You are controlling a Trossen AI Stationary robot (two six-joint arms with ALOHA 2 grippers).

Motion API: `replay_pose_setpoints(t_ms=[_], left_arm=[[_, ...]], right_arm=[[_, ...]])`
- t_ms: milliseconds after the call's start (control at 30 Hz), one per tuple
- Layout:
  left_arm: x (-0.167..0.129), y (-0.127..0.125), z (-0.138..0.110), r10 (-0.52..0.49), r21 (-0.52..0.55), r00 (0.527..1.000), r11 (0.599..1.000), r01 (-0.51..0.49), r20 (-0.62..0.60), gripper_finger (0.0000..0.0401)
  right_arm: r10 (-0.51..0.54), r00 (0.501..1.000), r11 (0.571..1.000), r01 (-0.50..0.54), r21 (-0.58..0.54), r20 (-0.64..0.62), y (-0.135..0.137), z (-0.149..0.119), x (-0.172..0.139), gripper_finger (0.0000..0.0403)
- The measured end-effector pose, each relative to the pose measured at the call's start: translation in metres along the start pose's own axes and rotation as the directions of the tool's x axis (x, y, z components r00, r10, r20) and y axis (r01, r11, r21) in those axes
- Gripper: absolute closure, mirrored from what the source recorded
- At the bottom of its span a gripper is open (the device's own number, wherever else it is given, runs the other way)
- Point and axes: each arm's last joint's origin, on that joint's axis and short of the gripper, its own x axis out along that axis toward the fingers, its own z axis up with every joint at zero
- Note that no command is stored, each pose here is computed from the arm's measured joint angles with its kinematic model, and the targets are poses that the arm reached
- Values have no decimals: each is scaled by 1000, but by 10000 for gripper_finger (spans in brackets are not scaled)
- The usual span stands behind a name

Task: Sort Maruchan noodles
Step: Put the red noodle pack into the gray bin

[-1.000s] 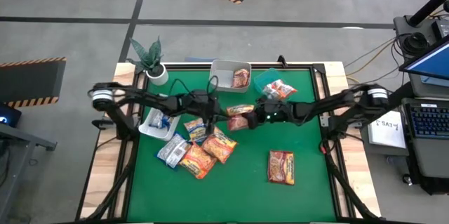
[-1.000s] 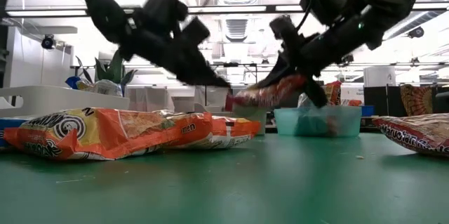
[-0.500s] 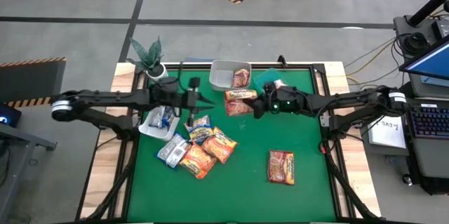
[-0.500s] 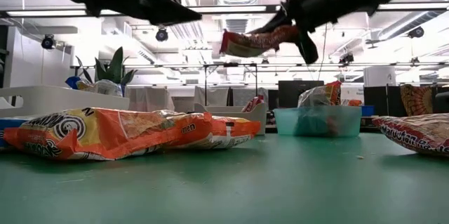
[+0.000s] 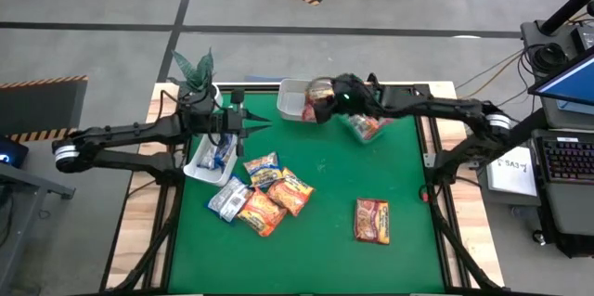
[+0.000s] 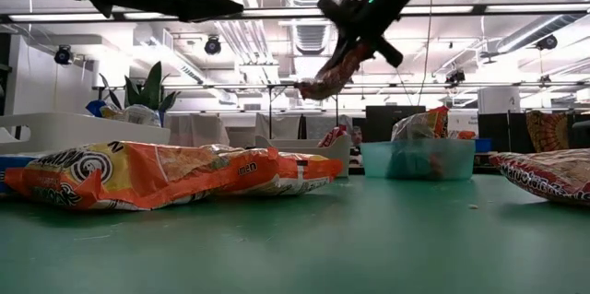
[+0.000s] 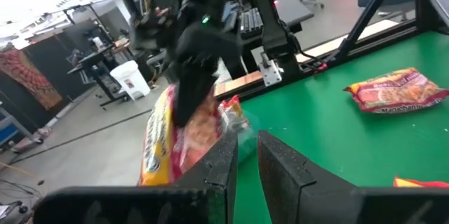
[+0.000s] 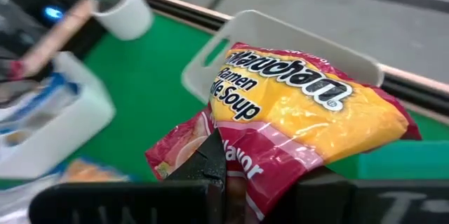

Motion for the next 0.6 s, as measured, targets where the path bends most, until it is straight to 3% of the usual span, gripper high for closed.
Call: replay_pose_setpoints(t_ms=[233,600], left_arm=[[0,0,-2,-5,18,1000,1000,5,-13,362],[1,-1,-3,-9,16,1000,1000,9,-21,362]], right_arm=[[-150,982,987,142,-79,-117,-2,30,48,366],[-286,915,946,223,-234,-283,3,47,105,366]])
